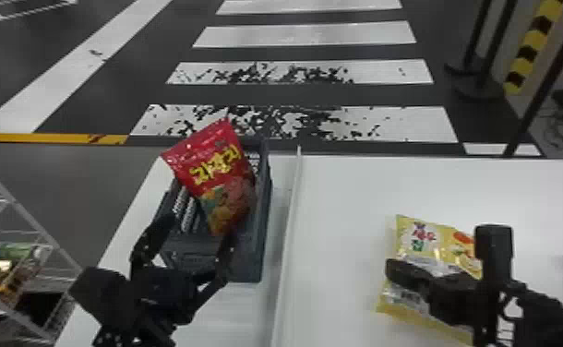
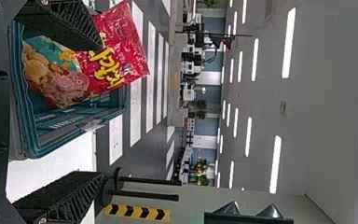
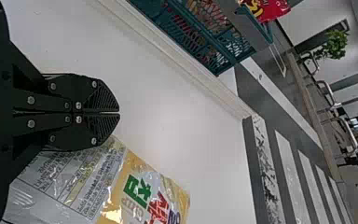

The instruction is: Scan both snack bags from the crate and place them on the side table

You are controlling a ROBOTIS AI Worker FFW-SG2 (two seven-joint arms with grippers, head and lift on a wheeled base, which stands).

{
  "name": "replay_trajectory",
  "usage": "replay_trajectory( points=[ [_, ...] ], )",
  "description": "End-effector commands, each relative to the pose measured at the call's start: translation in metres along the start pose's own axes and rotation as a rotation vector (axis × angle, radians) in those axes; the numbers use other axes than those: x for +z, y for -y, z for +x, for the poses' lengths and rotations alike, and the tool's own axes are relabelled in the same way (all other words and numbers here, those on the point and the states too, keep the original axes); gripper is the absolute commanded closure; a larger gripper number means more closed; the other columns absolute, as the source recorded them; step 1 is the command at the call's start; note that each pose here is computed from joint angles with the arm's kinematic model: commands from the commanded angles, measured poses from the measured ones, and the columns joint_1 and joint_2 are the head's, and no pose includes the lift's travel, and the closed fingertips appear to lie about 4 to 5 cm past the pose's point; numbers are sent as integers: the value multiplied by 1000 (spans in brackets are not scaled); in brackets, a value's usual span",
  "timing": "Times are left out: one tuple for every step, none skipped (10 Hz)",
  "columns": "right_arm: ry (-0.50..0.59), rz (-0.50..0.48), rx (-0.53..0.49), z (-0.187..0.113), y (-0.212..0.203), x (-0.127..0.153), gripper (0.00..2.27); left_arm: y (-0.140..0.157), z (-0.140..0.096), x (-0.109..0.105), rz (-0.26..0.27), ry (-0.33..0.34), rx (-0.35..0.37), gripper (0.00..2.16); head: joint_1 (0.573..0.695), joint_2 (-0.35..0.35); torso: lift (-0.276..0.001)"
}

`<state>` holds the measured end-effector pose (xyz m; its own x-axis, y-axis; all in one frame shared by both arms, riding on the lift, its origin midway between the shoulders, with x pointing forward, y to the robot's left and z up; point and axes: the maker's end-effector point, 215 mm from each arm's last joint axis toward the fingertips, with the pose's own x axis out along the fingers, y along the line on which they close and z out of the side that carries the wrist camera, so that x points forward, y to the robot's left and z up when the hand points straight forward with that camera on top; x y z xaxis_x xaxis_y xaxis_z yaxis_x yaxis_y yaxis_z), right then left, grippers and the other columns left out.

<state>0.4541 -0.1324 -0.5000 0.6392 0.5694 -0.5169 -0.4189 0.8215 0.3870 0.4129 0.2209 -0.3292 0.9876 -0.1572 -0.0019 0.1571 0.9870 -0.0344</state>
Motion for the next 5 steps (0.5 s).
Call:
replay_trajectory(
  points=[
    [-12,3,-4,-5,3,-6,2256,0,0,-2,-2,-4,1,36,695,115,-95],
    [-10,4,-17,-9,8,-6,2256,0,0,-4,-1,-6,1,36,695,114,-95],
    [-5,7,-24,-11,13,-4,2256,0,1,-3,-2,-4,1,36,695,108,-95],
    [-1,7,-36,-14,19,-2,2256,0,1,-3,-2,-4,1,36,695,99,-95],
    [5,12,-48,-18,26,0,2256,0,1,-3,-2,-4,0,36,695,94,-95]
  ],
)
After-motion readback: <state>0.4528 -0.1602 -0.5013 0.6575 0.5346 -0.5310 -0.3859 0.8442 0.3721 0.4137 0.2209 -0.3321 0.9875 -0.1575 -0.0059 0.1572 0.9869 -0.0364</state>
